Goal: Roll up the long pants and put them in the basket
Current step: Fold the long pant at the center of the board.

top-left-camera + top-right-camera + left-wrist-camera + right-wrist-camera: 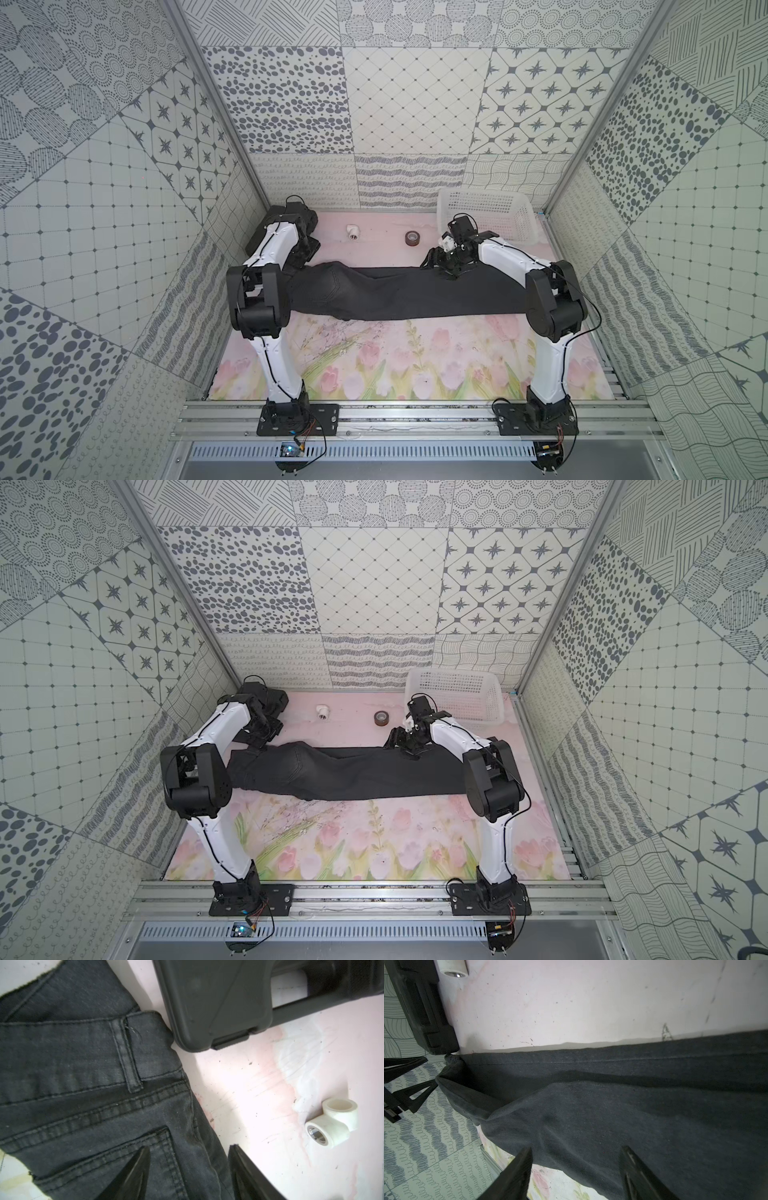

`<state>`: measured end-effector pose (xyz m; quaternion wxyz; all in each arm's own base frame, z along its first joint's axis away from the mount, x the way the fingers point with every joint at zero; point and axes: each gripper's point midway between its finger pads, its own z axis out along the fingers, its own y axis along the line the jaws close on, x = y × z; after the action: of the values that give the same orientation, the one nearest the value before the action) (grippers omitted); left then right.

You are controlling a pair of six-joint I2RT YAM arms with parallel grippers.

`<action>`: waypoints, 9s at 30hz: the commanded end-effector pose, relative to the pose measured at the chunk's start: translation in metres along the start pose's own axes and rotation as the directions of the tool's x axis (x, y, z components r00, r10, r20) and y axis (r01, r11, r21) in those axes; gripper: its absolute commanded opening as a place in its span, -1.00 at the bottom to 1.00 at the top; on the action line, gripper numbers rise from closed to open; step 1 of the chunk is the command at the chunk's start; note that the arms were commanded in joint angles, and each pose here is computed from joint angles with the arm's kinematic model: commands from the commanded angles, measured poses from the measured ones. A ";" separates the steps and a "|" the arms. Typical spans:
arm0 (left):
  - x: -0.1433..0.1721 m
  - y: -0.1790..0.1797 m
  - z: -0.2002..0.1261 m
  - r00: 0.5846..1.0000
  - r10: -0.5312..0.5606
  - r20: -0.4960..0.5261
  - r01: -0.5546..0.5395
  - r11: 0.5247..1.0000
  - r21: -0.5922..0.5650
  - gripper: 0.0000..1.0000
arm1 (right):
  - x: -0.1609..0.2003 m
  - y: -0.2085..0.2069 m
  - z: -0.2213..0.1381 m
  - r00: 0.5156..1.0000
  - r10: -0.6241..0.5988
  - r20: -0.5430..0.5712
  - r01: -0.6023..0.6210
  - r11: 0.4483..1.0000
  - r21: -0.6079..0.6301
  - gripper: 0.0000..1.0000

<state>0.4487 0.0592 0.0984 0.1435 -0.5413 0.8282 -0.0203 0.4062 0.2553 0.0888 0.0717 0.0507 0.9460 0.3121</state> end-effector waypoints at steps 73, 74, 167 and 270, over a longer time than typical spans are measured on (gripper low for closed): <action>0.065 0.079 -0.013 0.954 0.295 0.053 -0.279 0.938 -0.204 0.62 | 0.053 -0.240 -0.067 0.968 0.244 0.057 -0.223 0.736 0.640 0.01; 0.069 0.081 -0.018 0.955 0.294 0.045 -0.281 0.941 -0.186 0.95 | 0.057 -0.250 -0.076 0.960 0.270 0.073 -0.252 0.720 0.647 -0.01; 0.044 0.032 0.058 0.893 -0.324 0.313 0.417 0.858 -0.299 -0.51 | 0.073 0.041 -0.001 0.936 -0.349 -0.053 0.341 0.932 -0.122 0.25; 0.083 0.102 0.052 0.951 0.291 -0.100 -0.304 0.941 -0.148 -0.90 | 0.145 0.070 0.106 0.174 -0.962 -0.212 0.981 0.149 0.126 -0.53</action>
<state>0.3301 0.0192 0.0216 0.0454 -0.4120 0.9094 0.0355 0.2730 0.3916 0.0265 0.1925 -0.5650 0.7964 0.0971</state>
